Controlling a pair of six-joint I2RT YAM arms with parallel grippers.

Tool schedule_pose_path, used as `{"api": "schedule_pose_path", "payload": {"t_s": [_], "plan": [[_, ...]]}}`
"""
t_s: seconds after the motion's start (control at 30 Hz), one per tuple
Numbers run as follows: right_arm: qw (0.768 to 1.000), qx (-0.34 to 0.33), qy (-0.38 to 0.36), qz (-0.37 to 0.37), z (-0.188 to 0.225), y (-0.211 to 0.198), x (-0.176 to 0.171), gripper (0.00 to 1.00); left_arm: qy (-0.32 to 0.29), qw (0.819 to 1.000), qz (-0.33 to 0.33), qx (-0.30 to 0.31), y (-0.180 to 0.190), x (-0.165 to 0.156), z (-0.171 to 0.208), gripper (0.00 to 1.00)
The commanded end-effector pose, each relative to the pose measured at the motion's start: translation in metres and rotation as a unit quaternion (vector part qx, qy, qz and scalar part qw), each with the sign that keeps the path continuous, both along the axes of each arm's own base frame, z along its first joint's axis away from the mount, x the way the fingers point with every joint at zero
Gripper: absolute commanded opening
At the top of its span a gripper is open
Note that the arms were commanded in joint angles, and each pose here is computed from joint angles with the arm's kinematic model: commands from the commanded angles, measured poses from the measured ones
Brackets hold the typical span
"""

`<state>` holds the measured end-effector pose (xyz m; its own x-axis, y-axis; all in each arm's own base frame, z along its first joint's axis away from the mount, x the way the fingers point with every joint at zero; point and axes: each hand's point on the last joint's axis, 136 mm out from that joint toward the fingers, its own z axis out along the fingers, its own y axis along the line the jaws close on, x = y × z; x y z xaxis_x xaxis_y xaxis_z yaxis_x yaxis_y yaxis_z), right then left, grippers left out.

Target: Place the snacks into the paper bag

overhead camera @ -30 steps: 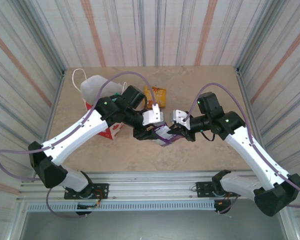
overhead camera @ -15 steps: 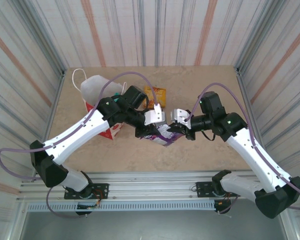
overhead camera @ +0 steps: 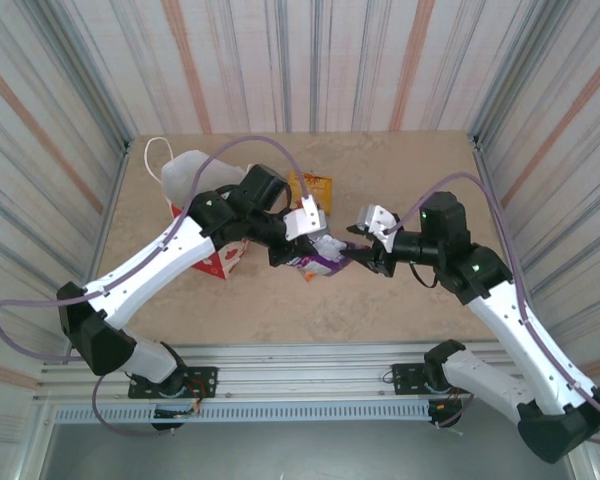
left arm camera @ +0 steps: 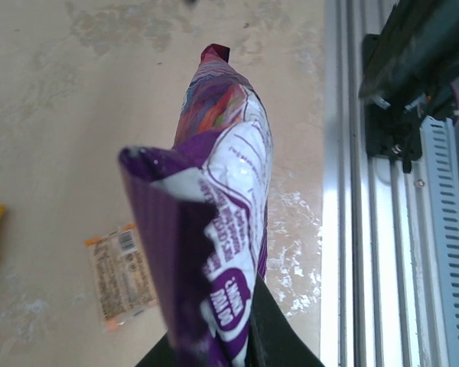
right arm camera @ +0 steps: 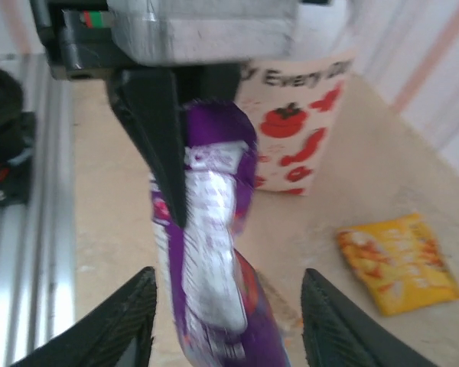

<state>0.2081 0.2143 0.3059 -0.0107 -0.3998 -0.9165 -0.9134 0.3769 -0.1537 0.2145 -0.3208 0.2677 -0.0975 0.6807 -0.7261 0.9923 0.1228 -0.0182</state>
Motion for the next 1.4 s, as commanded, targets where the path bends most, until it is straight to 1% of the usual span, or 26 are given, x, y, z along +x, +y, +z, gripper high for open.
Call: {"api": "schedule_pose_path", "payload": {"t_s": [0.0,0.07,0.17,0.27,0.4,0.5,0.6,0.63,0.73,0.8,0.87,0.93,1.03,1.17,1.23,1.37], "plan": [[0.991,0.067,0.03,-0.11,0.012,-0.02,0.027,0.56,-0.047,0.996,0.041,-0.06,0.01,0.017,0.055,0.0],[0.985,0.092,0.047,-0.137,0.011,-0.028,0.033,0.58,-0.068,0.992,0.066,-0.084,0.017,0.031,0.076,0.0],[0.981,0.104,0.067,-0.151,0.003,-0.031,0.036,0.6,-0.101,0.98,0.111,-0.127,0.03,0.055,0.109,0.0],[0.979,0.109,0.089,-0.15,-0.003,-0.028,0.037,0.6,-0.144,0.96,0.159,-0.178,0.048,0.081,0.148,0.0],[0.977,0.113,0.105,-0.147,-0.009,-0.024,0.041,0.59,-0.194,0.928,0.221,-0.23,0.075,0.11,0.189,0.0],[0.977,0.112,0.113,-0.144,-0.012,-0.021,0.043,0.59,-0.223,0.904,0.263,-0.253,0.098,0.126,0.21,0.0],[0.977,0.109,0.12,-0.141,-0.016,-0.018,0.045,0.59,-0.242,0.886,0.302,-0.254,0.121,0.136,0.219,0.0],[0.977,0.107,0.122,-0.141,-0.018,-0.018,0.046,0.59,-0.248,0.881,0.318,-0.247,0.13,0.139,0.219,0.0],[0.977,0.103,0.13,-0.137,-0.024,-0.015,0.046,0.58,-0.254,0.873,0.355,-0.217,0.155,0.139,0.213,0.0],[0.976,0.101,0.136,-0.135,-0.027,-0.013,0.047,0.58,-0.258,0.859,0.394,-0.204,0.176,0.137,0.21,0.0],[0.976,0.098,0.141,-0.133,-0.031,-0.011,0.048,0.58,-0.262,0.849,0.414,-0.2,0.193,0.129,0.207,0.0],[0.976,0.096,0.145,-0.128,-0.032,-0.008,0.049,0.58,-0.249,0.843,0.438,-0.187,0.21,0.121,0.198,0.0],[0.976,0.093,0.151,-0.123,-0.035,-0.005,0.048,0.58,-0.216,0.85,0.461,-0.138,0.225,0.107,0.179,0.0],[0.976,0.086,0.159,-0.122,-0.041,-0.002,0.049,0.57,-0.155,0.862,0.478,-0.066,0.237,0.083,0.147,0.0],[0.976,0.085,0.162,-0.12,-0.042,0.0,0.049,0.57,-0.125,0.864,0.485,-0.044,0.24,0.075,0.134,0.0],[0.977,0.084,0.162,-0.114,-0.041,0.003,0.046,0.57,-0.08,0.863,0.499,-0.008,0.246,0.064,0.115,0.0]]}}
